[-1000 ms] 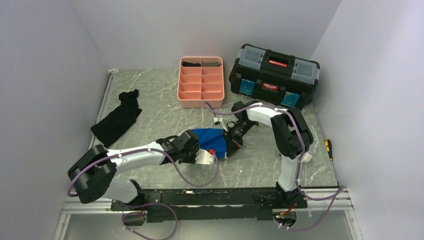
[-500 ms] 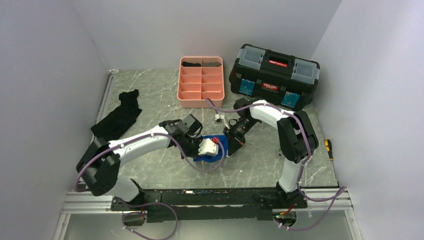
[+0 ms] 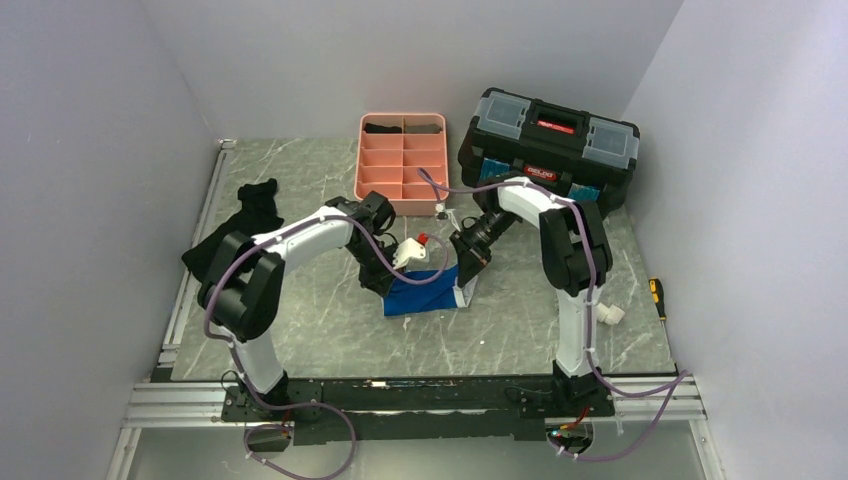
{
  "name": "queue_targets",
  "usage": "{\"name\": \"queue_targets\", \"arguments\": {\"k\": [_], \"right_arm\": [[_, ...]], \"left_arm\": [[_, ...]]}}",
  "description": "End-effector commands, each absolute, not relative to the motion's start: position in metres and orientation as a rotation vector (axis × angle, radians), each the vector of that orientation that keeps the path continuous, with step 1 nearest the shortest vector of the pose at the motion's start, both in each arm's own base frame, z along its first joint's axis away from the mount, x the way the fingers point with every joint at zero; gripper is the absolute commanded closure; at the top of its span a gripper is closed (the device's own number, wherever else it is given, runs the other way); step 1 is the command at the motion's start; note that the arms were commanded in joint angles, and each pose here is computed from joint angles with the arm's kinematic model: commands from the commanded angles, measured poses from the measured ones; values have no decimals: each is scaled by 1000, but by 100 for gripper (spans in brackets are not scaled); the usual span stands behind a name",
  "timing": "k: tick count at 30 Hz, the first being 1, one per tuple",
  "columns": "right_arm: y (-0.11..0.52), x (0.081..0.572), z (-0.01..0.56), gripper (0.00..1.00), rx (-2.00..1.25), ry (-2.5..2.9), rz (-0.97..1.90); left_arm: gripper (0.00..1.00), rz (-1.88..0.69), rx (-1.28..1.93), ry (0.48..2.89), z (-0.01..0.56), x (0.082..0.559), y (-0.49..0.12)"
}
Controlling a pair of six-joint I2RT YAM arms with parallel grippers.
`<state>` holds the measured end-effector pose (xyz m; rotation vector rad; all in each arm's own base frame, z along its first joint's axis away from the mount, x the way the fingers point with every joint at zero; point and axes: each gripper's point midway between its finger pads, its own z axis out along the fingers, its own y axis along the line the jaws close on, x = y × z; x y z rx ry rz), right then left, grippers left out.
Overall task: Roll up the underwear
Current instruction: Fold the underwear at the center of the board.
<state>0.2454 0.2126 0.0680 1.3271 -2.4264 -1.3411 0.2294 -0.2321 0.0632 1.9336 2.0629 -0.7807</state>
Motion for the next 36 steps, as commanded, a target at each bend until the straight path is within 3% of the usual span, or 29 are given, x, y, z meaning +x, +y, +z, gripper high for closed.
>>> {"name": "queue_targets", "arguments": {"k": [1,9,21,36], "right_arm": [[212,256,68,100,1324,-2397,-1360],[218,275,59,100,1317,-2393,-1370],[218,287,42,92,1322,-2415,-1320],[220,305,76,48,1394,-2527,-1332]], "left_arm": [[100,-879,1927,2056,66,232,-236],[100,-864,1867,2116,58,254,-234],[100,-811,1824,2228,32,267,-230],[100,-754,1769,2298,22,274,-226]]}}
